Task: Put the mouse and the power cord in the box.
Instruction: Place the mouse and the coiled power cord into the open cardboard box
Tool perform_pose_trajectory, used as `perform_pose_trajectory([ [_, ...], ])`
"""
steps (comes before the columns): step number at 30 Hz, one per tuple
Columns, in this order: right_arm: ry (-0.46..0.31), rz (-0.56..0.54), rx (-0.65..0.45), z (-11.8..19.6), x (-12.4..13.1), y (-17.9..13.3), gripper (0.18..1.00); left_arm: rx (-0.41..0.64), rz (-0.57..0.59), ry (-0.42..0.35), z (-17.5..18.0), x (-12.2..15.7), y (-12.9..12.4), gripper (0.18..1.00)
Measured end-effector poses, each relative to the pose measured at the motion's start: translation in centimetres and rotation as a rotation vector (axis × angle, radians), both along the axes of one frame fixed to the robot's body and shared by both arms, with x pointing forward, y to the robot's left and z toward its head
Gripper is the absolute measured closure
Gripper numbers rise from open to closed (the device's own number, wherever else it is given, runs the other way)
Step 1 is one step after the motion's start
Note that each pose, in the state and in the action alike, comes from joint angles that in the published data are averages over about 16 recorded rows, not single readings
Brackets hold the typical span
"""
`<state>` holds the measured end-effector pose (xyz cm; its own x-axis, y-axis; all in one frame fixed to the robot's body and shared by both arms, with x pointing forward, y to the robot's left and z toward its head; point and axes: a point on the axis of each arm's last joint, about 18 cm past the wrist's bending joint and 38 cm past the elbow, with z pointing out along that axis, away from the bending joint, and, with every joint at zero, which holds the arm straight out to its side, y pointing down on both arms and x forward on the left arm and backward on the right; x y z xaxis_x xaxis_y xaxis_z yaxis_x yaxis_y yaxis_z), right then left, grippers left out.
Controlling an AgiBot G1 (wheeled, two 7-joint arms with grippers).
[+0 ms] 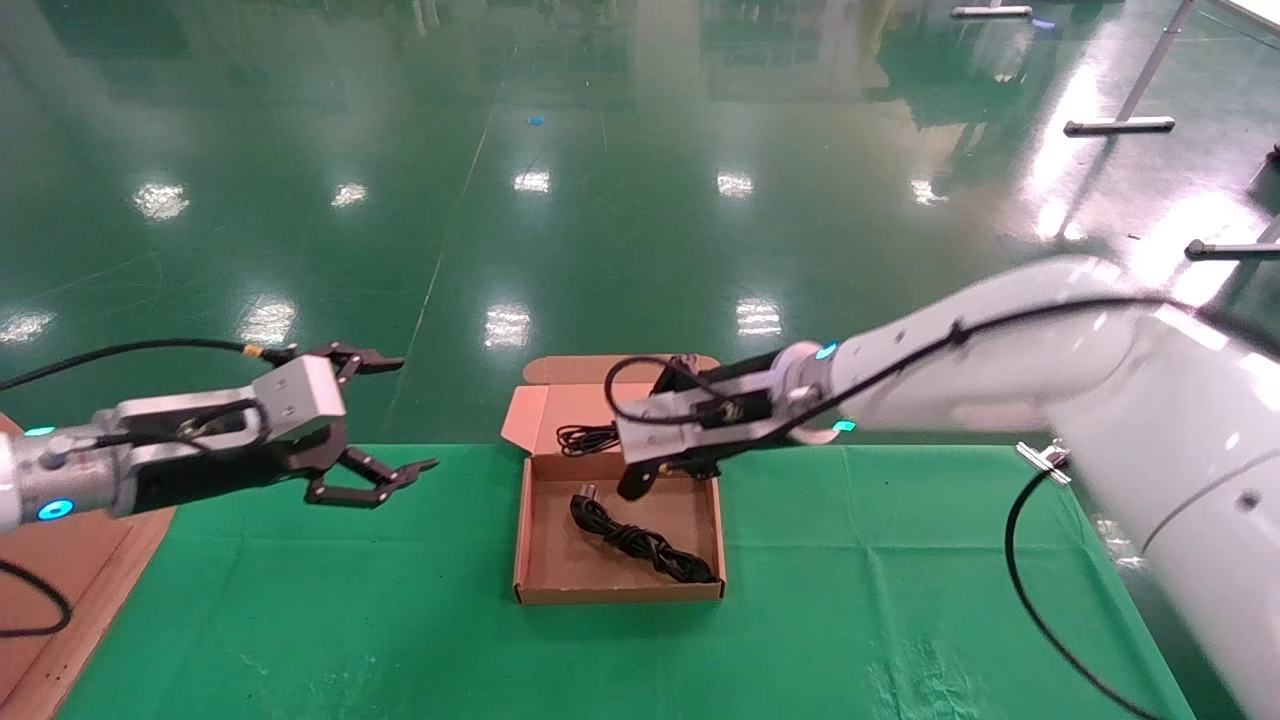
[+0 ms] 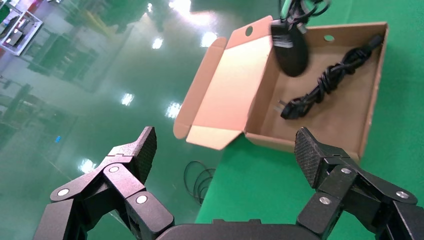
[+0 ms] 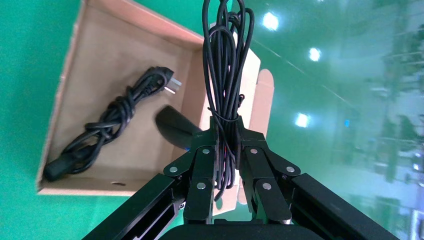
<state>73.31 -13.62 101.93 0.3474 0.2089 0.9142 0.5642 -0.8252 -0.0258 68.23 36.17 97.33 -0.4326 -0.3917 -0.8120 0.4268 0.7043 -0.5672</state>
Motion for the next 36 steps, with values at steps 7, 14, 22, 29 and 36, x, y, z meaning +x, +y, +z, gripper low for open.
perform_pose_trajectory([
  [7, -0.025, -0.02, -0.026, -3.3, 0.9, 1.2, 0.946, -0.016, -0.001, 0.019, -1.7, -0.5, 1.0, 0.186],
  [14, -0.019, -0.033, -0.057, -5.6, 1.2, 1.6, 0.946, -0.025, -0.009, 0.034, -2.9, -0.4, 1.0, 0.184],
  [22, -0.033, -0.033, -0.083, -6.5, 1.3, 2.0, 0.946, -0.027, -0.018, 0.039, -3.3, -0.4, 1.1, 0.184],
  [29, -0.041, -0.027, -0.092, -6.6, 1.3, 2.2, 0.933, -0.03, -0.019, 0.039, -3.4, -0.4, 1.1, 0.184],
  [36, -0.039, -0.029, -0.089, -6.5, 1.3, 2.1, 0.889, -0.029, -0.019, 0.038, -3.3, -0.4, 1.1, 0.184],
])
